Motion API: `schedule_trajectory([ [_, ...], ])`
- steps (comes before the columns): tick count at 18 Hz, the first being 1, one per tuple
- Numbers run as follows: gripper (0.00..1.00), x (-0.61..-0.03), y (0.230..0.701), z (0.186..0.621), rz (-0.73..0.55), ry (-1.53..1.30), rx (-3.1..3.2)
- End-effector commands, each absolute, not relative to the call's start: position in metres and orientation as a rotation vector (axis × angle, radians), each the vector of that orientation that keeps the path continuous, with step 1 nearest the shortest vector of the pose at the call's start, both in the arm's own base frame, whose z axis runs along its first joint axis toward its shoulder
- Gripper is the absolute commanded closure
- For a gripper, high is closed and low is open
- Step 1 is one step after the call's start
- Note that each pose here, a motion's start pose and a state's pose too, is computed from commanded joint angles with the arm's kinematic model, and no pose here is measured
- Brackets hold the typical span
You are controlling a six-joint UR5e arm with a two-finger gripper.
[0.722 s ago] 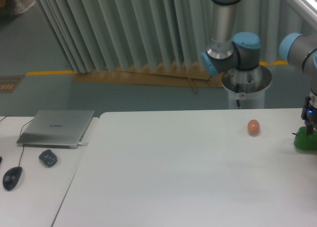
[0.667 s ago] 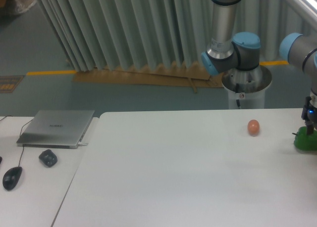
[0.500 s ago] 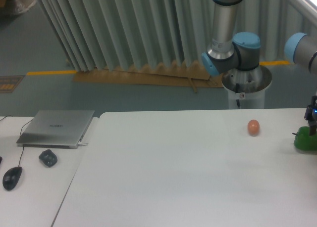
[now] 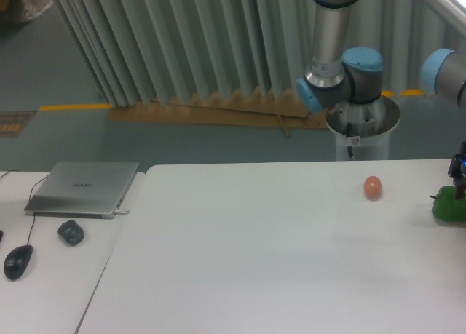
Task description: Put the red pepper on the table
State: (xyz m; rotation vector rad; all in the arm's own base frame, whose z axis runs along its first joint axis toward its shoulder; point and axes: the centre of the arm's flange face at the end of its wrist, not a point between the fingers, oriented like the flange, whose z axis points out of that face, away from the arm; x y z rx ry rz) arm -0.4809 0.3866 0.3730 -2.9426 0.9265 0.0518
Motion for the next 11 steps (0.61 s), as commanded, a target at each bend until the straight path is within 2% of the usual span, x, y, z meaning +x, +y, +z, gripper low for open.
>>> schedule_trajectory([
  [4,0.0,-0.484,0.383,0.373,0.057,0.916,-2.949],
  [9,0.0,-0.528,0.332,0.381,0.188,0.801,-2.973],
  [11,0.0,-0.534,0.323,0.378,0.188,0.911,-2.974],
])
